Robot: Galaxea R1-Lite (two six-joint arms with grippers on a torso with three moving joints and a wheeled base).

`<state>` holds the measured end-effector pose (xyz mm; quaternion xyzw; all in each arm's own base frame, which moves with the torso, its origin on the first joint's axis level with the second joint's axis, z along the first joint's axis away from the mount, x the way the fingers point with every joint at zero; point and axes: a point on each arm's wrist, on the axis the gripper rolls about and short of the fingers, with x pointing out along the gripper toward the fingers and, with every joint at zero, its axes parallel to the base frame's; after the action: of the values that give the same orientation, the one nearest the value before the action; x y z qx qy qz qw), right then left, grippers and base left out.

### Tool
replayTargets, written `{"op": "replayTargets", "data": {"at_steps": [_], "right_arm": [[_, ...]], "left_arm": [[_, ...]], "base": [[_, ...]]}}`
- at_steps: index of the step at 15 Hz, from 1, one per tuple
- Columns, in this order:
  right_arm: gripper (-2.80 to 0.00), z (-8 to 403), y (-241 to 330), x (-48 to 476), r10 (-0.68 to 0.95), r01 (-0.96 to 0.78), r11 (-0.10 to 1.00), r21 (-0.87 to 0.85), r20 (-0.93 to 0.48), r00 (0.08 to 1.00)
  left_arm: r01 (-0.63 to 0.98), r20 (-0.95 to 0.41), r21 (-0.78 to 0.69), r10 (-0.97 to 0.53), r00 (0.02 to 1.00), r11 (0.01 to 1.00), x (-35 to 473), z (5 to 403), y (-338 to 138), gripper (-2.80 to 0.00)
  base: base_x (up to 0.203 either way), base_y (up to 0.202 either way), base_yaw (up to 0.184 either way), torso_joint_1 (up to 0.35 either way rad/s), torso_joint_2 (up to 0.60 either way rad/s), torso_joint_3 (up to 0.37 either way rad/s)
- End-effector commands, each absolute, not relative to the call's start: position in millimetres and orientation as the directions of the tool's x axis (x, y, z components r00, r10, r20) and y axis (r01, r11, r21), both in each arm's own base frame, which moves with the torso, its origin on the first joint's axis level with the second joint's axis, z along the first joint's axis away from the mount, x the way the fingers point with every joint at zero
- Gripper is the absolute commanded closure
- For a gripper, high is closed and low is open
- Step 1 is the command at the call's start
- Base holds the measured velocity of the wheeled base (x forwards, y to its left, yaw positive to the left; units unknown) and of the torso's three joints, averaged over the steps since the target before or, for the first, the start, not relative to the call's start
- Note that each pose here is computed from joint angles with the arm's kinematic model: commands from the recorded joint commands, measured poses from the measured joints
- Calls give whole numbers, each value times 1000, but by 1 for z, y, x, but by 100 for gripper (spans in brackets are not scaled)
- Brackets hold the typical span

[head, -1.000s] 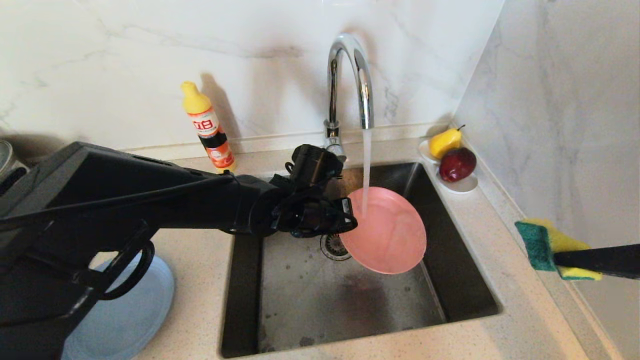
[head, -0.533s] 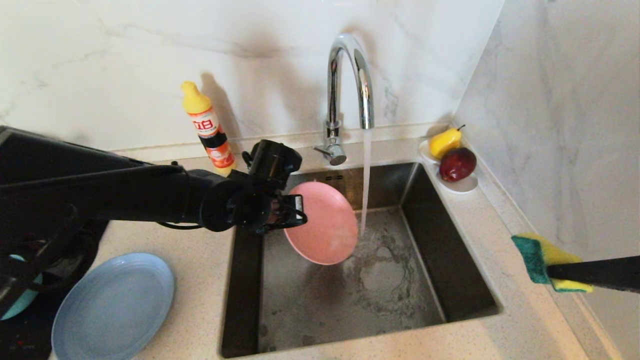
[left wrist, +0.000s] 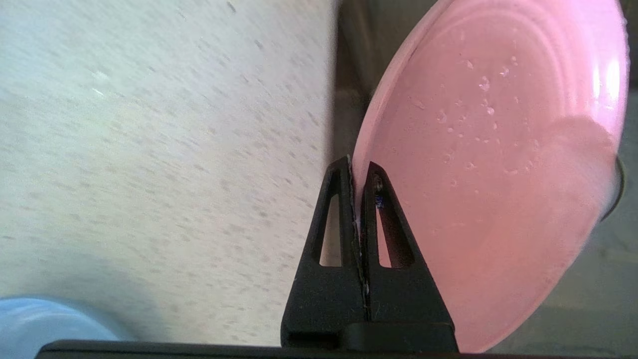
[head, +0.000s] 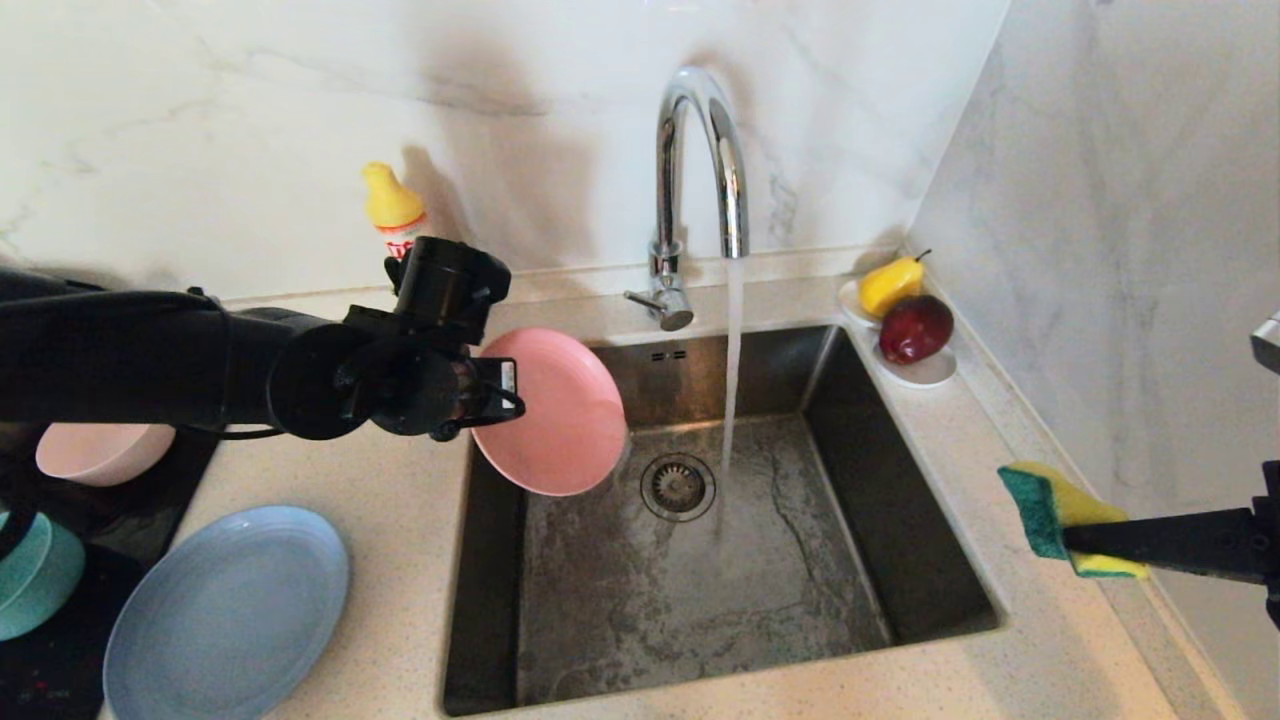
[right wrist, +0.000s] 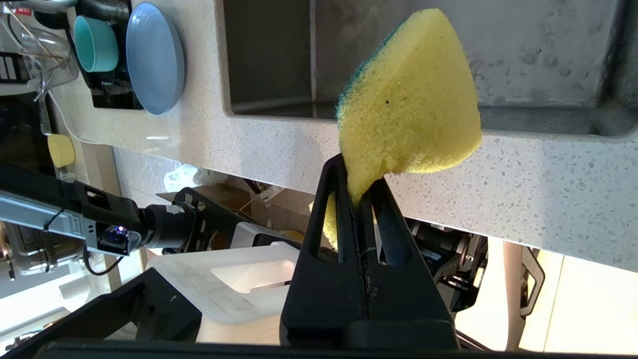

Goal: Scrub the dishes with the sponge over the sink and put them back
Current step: Rinse the plate

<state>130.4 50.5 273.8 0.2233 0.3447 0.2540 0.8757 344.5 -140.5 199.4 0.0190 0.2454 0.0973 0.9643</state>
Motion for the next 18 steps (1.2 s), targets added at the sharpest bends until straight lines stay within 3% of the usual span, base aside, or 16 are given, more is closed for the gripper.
{"op": "replayTargets", "data": {"at_steps": [1, 5, 9, 15, 18], "right_arm": [[0, 271, 51, 132, 598, -281, 773, 569, -503, 624], [0, 266, 52, 136, 595, -270, 776, 570, -520, 612], [0, 259, 53, 137, 590, -255, 781, 570, -543, 597], [0, 260, 52, 138, 590, -256, 780, 570, -536, 604], [0, 256, 53, 138, 590, -253, 782, 570, -544, 596]], "left_arm": [[-186, -433, 61, 194, 880, 981, 336, 218, -136, 0], [-191, -398, 17, 182, 899, 981, 309, 247, -117, 0], [-211, -445, 74, 221, 868, 975, 304, 231, -96, 0], [-176, -331, 39, 179, 927, 984, 313, 247, -105, 0], [-190, -378, 80, 206, 902, 978, 319, 226, -103, 0]], "base": [[0, 0, 0, 0, 0, 0], [0, 0, 0, 0, 0, 0], [0, 0, 0, 0, 0, 0], [0, 0, 0, 0, 0, 0], [0, 0, 0, 0, 0, 0]]}}
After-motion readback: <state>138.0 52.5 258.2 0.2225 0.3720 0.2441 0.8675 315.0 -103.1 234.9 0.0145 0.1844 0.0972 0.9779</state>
